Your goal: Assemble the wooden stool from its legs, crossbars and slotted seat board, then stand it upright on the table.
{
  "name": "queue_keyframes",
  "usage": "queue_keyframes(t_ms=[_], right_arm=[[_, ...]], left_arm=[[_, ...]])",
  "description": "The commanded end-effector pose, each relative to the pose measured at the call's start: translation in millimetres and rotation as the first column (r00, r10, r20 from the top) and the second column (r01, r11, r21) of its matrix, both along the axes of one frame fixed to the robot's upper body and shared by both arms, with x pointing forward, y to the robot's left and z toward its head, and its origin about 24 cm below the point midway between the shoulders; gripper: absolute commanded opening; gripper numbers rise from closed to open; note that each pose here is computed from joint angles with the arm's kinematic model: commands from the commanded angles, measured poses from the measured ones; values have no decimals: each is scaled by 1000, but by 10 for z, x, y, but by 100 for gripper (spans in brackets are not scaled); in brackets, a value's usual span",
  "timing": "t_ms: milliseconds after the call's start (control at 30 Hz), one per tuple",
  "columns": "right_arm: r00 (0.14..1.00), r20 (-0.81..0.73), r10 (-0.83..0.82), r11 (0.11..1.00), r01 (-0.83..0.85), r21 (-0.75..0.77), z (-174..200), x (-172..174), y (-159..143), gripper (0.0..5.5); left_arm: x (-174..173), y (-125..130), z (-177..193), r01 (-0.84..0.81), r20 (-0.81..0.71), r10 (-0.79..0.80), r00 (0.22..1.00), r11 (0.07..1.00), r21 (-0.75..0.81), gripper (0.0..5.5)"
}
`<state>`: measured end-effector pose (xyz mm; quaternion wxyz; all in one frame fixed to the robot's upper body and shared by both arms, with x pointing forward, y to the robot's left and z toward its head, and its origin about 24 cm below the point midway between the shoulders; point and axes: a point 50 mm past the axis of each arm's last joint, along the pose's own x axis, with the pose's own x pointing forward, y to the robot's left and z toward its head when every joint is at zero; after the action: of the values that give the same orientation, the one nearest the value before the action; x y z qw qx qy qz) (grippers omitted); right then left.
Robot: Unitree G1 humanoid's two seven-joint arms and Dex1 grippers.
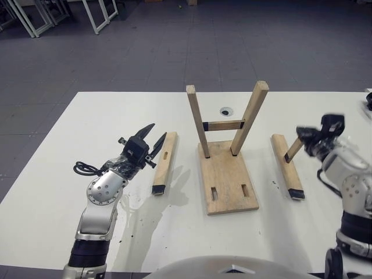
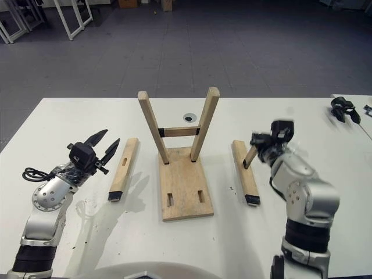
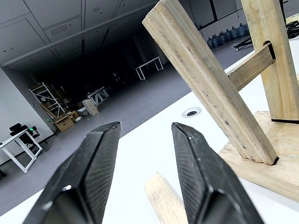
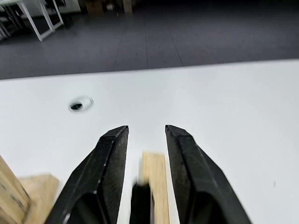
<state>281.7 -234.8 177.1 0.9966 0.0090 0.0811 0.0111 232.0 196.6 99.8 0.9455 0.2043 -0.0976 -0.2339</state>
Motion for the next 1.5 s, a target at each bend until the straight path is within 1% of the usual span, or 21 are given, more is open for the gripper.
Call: queue_keyframes(t_ms=[33,100,167,200,233,300,333,367,433,533,600,667,767,800,867,1000,1133,1233,1333,1433,1500], right_arm=[[975,220,34,999,-31,-17,703,152,113,162],[968,245,54,999,-51,-17,758,279,160,162],[983,173,60,998,-54,-40,516,398,157,162],[991,119,61,997,-54,-56,334,430,142,162],[999,4,49,996,-48,-70,-8,439,103,162],[976,-213,35,994,-55,-89,-683,345,43,162],[961,-274,34,994,-60,-86,-870,292,30,162],[956,-292,40,994,-67,-81,-942,269,34,162],[970,-238,45,996,-63,-67,-809,335,55,162],[998,-18,54,998,-54,-17,-220,444,111,162],[993,109,35,999,-36,3,120,371,97,162],[983,183,6,1000,-7,6,308,240,68,162],[979,199,-53,998,49,24,337,33,-22,162],[980,178,-85,996,85,12,263,-57,-83,162],[989,72,-128,992,127,20,-34,-214,-167,162],[983,-162,-92,993,102,55,-678,-498,-126,232],[952,-303,-47,994,74,79,-1038,-705,-75,300],[941,-335,-37,994,70,88,-1112,-789,-67,361],[939,-343,-22,997,47,64,-1107,-798,-55,415],[912,-409,-20,999,29,16,-1209,-848,-53,468],[887,-461,-15,1000,12,-10,-1297,-901,-44,482]], left_arm=[[17,18,-5,-13,-5,13,1000,1000,-4,200],[11,24,-12,-16,-7,16,1000,1000,-5,200],[8,17,-19,-16,-8,16,1000,1000,-7,200],[9,14,-18,-17,-7,17,1000,1000,-8,200],[12,17,-12,-19,-7,19,1000,1000,-10,200],[9,36,-19,-28,-14,28,1000,999,-16,200],[9,40,-26,-30,-18,30,999,999,-18,200],[10,42,-33,-31,-22,30,999,999,-20,200],[4,59,-47,-40,-30,39,999,999,-28,200],[19,61,-46,-44,-32,43,999,998,-34,200],[28,60,-38,-43,-28,42,999,998,-35,200],[17,69,-36,-47,-28,46,999,998,-36,200],[-13,77,-47,-54,-31,53,998,998,-38,200],[-27,78,-53,-56,-33,55,998,998,-38,200],[-64,84,-77,-65,-41,64,997,997,-41,200],[-96,91,-109,-77,-52,75,996,996,-43,200],[-80,82,-115,-69,-57,67,996,997,-39,200],[-94,98,-128,-76,-63,73,995,996,-41,200],[-107,95,-137,-81,-67,77,995,996,-44,200],[-115,104,-156,-91,-73,87,993,995,-49,200],[-112,108,-172,-95,-80,91,993,994,-53,200]])
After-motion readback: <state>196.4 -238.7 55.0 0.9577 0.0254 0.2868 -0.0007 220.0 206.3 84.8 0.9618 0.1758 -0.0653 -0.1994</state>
